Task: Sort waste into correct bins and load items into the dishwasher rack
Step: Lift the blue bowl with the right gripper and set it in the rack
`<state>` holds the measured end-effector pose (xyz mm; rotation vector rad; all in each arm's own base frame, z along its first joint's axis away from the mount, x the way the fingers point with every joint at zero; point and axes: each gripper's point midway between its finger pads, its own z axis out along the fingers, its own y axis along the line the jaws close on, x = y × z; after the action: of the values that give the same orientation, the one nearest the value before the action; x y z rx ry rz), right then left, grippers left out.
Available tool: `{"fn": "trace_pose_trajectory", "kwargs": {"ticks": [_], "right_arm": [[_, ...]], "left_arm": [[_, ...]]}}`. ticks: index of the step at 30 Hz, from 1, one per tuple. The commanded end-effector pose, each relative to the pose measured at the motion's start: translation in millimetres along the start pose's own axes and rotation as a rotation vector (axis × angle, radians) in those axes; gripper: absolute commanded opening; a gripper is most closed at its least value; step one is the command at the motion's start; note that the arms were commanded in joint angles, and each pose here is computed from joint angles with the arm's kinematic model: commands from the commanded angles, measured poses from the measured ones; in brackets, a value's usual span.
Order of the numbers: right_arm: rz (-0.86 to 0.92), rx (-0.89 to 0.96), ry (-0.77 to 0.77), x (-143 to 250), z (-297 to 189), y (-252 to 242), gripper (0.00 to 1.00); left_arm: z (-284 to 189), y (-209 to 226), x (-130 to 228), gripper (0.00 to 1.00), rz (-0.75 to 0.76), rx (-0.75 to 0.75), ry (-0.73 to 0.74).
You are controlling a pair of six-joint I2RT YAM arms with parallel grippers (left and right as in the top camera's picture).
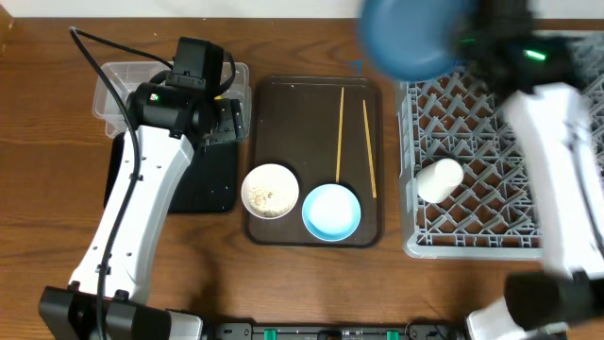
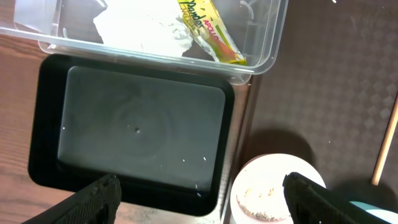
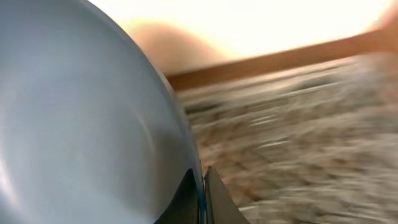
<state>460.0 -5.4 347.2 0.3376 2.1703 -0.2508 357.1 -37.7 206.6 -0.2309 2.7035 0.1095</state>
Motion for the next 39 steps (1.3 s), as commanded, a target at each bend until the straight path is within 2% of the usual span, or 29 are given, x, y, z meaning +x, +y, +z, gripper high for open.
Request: {"fn": "trace_pose_trajectory", "kwargs": {"ticks": [1, 5, 16, 17, 27, 39], "right_arm": [[-0.210, 0.352, -0.040, -15, -22, -72, 0.01], [-0.465, 0.566, 0.036, -21, -34, -120, 0.01], [-0.692, 0.707, 0.186, -28, 11, -180, 0.01], [-0.710, 0.720, 0.193, -30, 18, -184, 0.01], [-0.955, 0.770, 0.257, -38, 96, -190, 0.01], [-1.000, 0.780, 0.351, -8, 143, -190, 0.01]], "left_arm": [[-1, 1, -3, 0.87, -0.006, -0.005, -0.005], [-1, 1, -3, 0.87, -0.006, -0.005, -0.005], [-1, 1, -3, 0.89, -0.006, -0.005, -0.005], [-1, 1, -3, 0.94, -0.006, -0.005, -0.005], [-1, 1, -3, 0.95, -0.006, -0.005, -0.005], [-1, 1, -3, 0.95, -0.006, -0.005, -0.005]]}}
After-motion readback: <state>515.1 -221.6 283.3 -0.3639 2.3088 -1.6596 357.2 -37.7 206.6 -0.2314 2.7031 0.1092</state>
